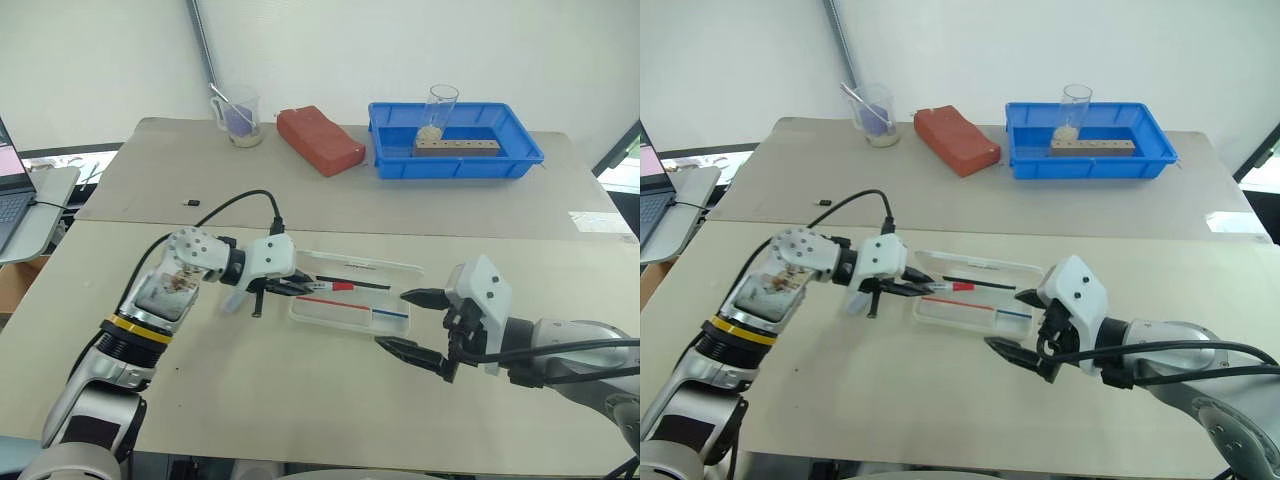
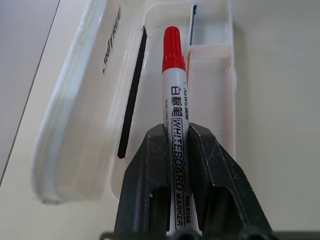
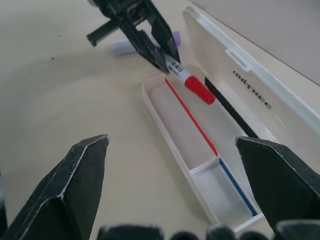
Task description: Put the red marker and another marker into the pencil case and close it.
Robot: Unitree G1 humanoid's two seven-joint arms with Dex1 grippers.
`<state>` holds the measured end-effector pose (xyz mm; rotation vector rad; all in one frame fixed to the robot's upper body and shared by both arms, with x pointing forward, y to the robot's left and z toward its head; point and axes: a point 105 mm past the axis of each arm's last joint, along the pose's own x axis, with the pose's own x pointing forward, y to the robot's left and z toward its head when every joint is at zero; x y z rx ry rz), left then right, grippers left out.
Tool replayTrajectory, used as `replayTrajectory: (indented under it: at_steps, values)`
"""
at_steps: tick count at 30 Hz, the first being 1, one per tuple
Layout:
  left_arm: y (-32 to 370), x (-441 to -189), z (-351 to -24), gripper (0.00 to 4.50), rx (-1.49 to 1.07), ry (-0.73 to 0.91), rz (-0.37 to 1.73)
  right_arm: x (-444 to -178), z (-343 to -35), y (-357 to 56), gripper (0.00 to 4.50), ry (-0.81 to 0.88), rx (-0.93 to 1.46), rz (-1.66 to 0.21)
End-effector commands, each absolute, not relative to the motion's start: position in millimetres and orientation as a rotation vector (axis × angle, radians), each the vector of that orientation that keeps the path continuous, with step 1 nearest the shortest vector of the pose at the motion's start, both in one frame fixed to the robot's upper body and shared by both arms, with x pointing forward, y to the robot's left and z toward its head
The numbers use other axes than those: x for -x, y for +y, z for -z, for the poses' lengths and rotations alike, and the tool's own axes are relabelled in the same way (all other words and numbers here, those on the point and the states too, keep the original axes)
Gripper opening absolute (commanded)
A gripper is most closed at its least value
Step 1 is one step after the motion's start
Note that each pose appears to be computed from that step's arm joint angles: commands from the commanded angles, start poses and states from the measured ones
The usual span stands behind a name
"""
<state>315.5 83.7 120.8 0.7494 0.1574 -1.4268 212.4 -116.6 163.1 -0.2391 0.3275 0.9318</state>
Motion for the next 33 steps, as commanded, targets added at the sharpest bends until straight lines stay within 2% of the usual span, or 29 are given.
replayTrajectory:
  at_steps: [1, 11, 18, 27, 33]
  values:
    - [73.1, -321.8, -129.2, 0.12, -0.809, 0.069, 1.4, -209.8, -166.4, -113.2, 4.5, 0.278, 0.244, -0.911]
    - [53.8, -333.3, -124.9, 0.12, -0.891, -0.022, 1.391, -211.3, -160.0, -114.0, 4.5, 0.278, 0.241, -0.875]
    - [49.5, -328.5, -122.1, 0.12, -0.891, -0.029, 1.435, -216.2, -161.1, -113.0, 4.5, 0.265, 0.242, -0.869]
    - [57.8, -328.3, -132.5, 4.43, -0.874, -0.039, 1.418, -217.7, -161.8, -113.1, 4.5, 0.267, 0.242, -0.877]
    - [72.4, -318.0, -154.5, 4.48, -0.832, -0.036, 1.406, -218.9, -163.5, -111.8, 4.5, 0.265, 0.25, -0.903]
